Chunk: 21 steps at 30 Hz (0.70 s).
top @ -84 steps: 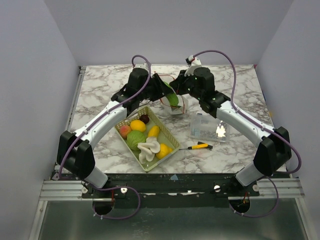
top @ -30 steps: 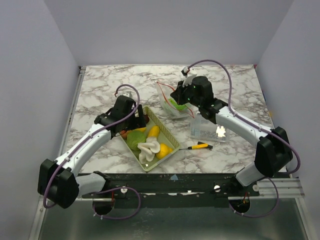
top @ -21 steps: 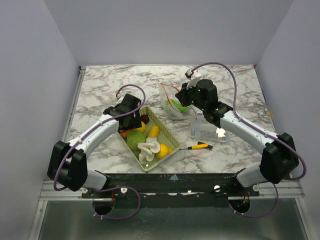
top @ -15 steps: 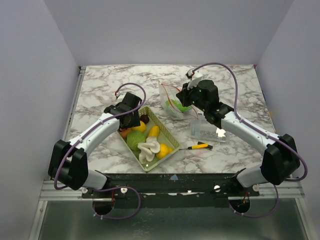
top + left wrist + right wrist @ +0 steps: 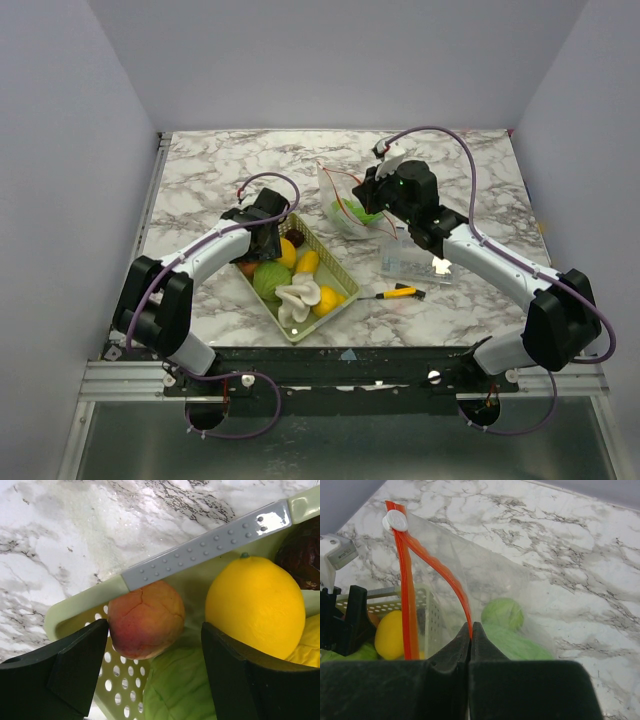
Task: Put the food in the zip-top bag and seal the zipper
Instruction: Pick up the fake fruit from the bin.
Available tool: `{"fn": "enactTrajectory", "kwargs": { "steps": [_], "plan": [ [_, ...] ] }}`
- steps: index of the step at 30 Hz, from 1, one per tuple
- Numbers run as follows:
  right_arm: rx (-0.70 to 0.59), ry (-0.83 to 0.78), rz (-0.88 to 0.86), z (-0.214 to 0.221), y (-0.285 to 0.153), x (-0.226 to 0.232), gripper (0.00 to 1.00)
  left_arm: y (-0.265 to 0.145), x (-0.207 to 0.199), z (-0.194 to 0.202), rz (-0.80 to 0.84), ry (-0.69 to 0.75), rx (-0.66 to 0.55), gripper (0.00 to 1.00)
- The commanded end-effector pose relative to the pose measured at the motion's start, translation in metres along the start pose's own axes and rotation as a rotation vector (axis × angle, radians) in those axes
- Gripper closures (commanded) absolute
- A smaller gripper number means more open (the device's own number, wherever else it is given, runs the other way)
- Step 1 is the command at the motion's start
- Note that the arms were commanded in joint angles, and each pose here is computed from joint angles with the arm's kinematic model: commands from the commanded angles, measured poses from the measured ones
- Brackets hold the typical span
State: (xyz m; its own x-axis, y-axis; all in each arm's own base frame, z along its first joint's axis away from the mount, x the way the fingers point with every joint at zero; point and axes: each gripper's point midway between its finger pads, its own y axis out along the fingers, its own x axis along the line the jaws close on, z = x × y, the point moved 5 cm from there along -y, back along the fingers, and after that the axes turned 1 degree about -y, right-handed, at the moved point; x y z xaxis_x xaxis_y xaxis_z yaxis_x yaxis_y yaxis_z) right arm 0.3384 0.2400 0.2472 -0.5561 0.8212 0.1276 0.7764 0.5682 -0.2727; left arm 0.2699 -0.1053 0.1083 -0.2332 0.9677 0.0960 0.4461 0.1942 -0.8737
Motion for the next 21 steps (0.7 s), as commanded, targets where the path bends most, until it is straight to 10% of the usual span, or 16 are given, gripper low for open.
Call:
{"fn": "enactTrajectory", "kwargs": {
  "steps": [1,8,21],
  "plan": [
    [-0.026,-0.007,0.004,-0.005,-0.002,0.001,0.99,0.004,-0.004,0.003,0.025,0.002,0.012,0.43],
    [-0.019,-0.006,0.004,-0.005,0.001,0.001,0.99,-0.021,-0.004,-0.01,0.097,-0.007,-0.056,0.71],
    [-0.015,0.023,-0.01,-0.018,0.009,0.005,0.99,-0.106,-0.011,-0.041,0.431,-0.066,-0.264,0.88]
  ]
}}
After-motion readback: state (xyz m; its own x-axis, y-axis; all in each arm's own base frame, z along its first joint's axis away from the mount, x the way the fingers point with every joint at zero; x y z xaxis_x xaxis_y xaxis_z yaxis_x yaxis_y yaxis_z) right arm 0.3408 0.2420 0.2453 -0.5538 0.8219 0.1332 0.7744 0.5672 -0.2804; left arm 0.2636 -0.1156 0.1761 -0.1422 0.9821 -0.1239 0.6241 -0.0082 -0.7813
